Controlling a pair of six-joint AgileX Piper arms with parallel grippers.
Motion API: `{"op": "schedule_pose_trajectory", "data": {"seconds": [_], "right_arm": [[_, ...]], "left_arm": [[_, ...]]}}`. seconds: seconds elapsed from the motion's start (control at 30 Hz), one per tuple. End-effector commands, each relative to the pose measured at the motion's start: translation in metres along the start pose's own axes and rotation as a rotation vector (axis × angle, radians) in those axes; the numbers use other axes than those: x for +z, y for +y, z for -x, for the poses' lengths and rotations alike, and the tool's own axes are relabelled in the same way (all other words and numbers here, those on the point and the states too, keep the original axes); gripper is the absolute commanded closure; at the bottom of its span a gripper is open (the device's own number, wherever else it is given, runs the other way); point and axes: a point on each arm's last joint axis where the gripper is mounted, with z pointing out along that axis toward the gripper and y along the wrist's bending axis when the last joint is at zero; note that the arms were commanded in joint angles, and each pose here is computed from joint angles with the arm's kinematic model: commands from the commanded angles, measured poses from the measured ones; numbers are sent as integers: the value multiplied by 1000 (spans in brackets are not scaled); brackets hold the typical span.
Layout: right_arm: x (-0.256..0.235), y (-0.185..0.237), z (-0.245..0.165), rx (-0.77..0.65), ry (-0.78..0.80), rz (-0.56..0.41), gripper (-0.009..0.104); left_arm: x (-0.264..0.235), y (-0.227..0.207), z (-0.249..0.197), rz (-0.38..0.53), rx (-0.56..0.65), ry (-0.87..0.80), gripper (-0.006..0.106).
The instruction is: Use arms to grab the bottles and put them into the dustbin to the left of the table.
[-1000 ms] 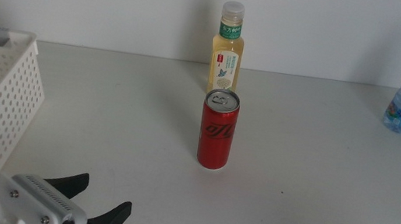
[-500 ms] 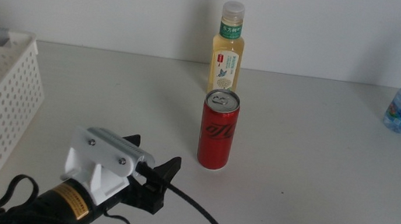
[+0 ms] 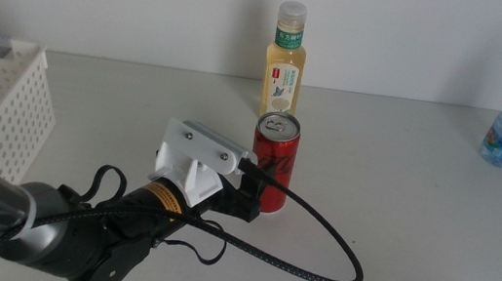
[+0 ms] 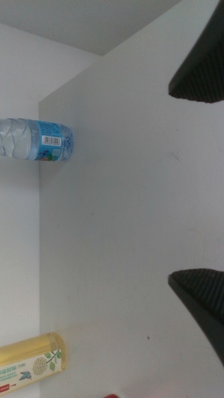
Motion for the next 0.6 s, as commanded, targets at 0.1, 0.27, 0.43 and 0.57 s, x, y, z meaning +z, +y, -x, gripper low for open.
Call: {"op": "schedule_pose_trajectory", "data": {"seconds": [0.1,0.27,0.43,0.57], "right_arm": [[-3,0,11,-18,-104,-9,20],[-3,0,11,-18,-104,-9,20],[-3,0,11,-18,-104,-9,20],[-3,0,11,-18,-104,-9,20]], "left_arm": [[20,-8,24,-57,6,-131,7],[34,-11,25,-87,18,-141,7],[48,-13,19,-114,-8,-119,7],[58,-13,16,-116,-11,-125,7]]}}
